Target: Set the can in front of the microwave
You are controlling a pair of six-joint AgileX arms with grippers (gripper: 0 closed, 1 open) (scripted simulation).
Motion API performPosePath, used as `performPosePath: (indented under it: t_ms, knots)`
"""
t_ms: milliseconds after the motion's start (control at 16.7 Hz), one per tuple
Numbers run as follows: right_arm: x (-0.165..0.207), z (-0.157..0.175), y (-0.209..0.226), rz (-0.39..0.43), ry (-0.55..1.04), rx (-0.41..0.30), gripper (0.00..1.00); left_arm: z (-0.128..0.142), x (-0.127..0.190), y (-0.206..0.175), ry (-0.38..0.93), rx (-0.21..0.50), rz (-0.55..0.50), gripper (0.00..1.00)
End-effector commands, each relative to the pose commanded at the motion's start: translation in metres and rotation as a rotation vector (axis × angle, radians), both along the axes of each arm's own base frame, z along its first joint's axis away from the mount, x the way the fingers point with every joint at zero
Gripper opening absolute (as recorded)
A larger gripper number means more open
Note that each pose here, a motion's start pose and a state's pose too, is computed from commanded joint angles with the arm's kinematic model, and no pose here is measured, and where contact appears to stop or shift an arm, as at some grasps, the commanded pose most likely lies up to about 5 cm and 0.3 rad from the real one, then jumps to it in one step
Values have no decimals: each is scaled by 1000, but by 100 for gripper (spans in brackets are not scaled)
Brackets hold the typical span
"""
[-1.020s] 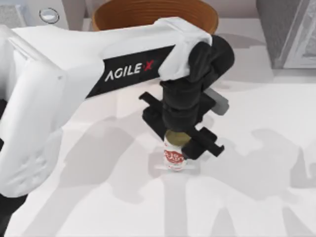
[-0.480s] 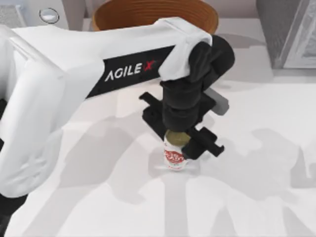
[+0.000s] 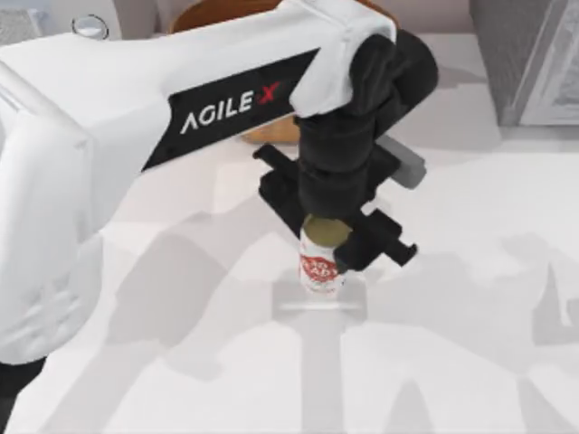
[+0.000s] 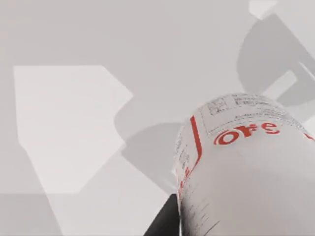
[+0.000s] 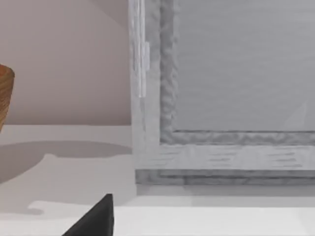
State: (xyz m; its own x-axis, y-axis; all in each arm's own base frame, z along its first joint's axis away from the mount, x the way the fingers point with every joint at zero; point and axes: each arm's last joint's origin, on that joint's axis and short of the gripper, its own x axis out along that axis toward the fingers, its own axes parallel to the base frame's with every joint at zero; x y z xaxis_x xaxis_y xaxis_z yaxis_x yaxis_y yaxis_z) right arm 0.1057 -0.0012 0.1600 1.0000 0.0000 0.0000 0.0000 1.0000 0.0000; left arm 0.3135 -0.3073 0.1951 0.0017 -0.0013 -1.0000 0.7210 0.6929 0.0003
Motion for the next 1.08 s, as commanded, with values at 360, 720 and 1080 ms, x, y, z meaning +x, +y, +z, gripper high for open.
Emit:
performPosePath:
  t_ms: [360,720,1080]
  knots:
    - [0,0,0,0,0,0,100,1,4,4,2,3,7,0]
    - [0,0,0,0,0,0,100,15,71,105,-17,-11,216,0]
    - [0,0,0,0,0,0,100,11,121,302,-5,-1,610,0]
